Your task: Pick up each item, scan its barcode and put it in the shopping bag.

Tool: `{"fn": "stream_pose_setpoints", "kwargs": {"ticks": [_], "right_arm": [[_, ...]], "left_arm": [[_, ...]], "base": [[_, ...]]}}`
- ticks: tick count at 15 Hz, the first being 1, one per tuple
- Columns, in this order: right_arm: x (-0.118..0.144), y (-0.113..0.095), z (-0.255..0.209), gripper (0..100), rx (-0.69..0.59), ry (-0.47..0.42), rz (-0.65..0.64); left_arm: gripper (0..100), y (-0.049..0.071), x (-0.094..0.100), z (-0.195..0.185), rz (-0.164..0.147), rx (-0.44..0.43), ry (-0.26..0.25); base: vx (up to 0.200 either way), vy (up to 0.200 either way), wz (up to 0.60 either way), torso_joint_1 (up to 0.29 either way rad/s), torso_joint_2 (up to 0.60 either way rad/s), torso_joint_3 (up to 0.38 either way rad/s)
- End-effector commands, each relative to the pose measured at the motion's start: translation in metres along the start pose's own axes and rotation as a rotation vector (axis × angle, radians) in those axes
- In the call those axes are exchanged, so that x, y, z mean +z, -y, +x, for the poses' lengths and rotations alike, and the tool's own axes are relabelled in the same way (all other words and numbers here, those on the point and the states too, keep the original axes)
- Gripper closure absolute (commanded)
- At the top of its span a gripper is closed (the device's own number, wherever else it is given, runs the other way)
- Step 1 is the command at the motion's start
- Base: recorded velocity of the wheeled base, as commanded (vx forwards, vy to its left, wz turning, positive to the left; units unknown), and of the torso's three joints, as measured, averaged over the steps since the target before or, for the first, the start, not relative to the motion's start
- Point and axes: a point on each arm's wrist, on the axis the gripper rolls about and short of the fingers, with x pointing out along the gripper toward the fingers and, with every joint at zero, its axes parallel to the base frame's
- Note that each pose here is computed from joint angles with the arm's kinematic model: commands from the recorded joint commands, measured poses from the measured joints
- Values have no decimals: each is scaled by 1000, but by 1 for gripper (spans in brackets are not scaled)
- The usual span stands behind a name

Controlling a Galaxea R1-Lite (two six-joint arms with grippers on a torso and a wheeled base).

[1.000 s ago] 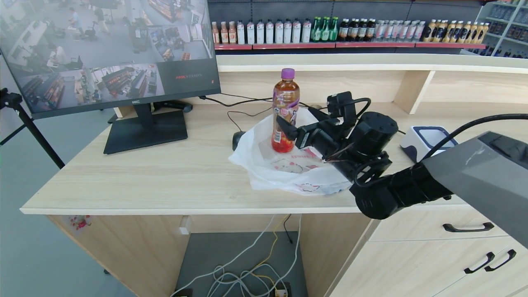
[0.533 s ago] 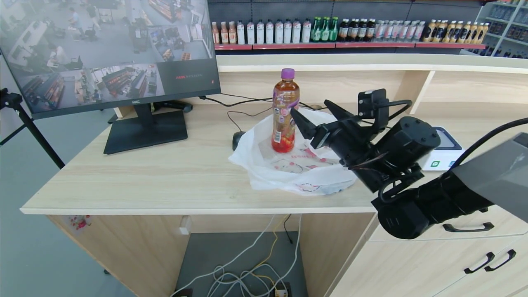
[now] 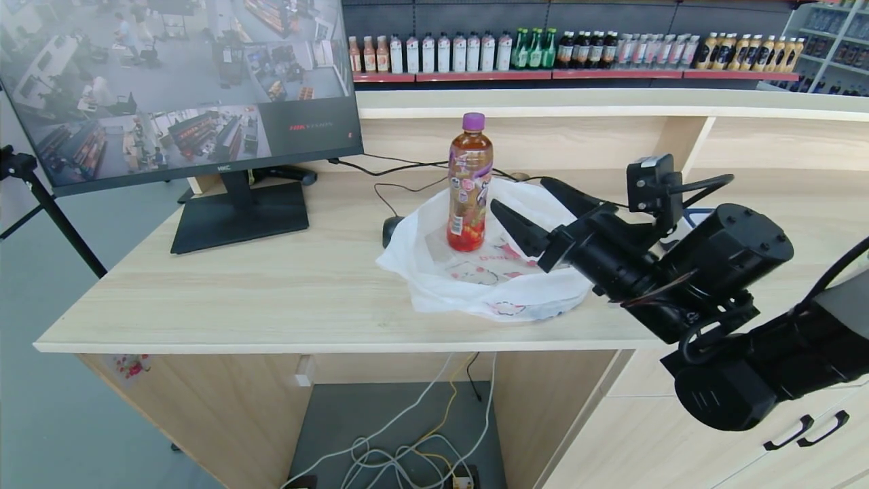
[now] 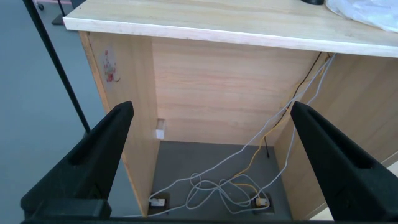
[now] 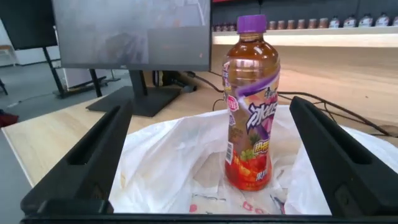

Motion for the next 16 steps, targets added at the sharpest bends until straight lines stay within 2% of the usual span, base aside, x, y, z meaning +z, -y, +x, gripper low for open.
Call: {"fn": "stream_pose_setpoints", "kwargs": {"ticks": [1, 4, 6, 8, 11, 16], "right_arm": [[10, -3, -12, 0, 24, -4, -1], [16, -5, -27, 0, 115, -28, -55], [15, -1, -45, 0, 88, -73, -76], [21, 6, -55, 0, 33, -78, -107], [23, 1, -74, 0, -210, -111, -93], [29, -3, -76, 0, -218, -89, -42]], "left_arm": [[0, 0, 0, 0, -1, 0, 0], [0, 0, 0, 0, 0, 0, 0], [0, 0, 0, 0, 0, 0, 0], [0, 0, 0, 0, 0, -2, 0], [0, 0, 0, 0, 0, 0, 0], [0, 0, 0, 0, 0, 0, 0]], "base": [[0, 0, 0, 0, 0, 0], [0, 0, 0, 0, 0, 0], [0, 0, 0, 0, 0, 0], [0, 0, 0, 0, 0, 0], [0, 0, 0, 0, 0, 0], [0, 0, 0, 0, 0, 0]]}}
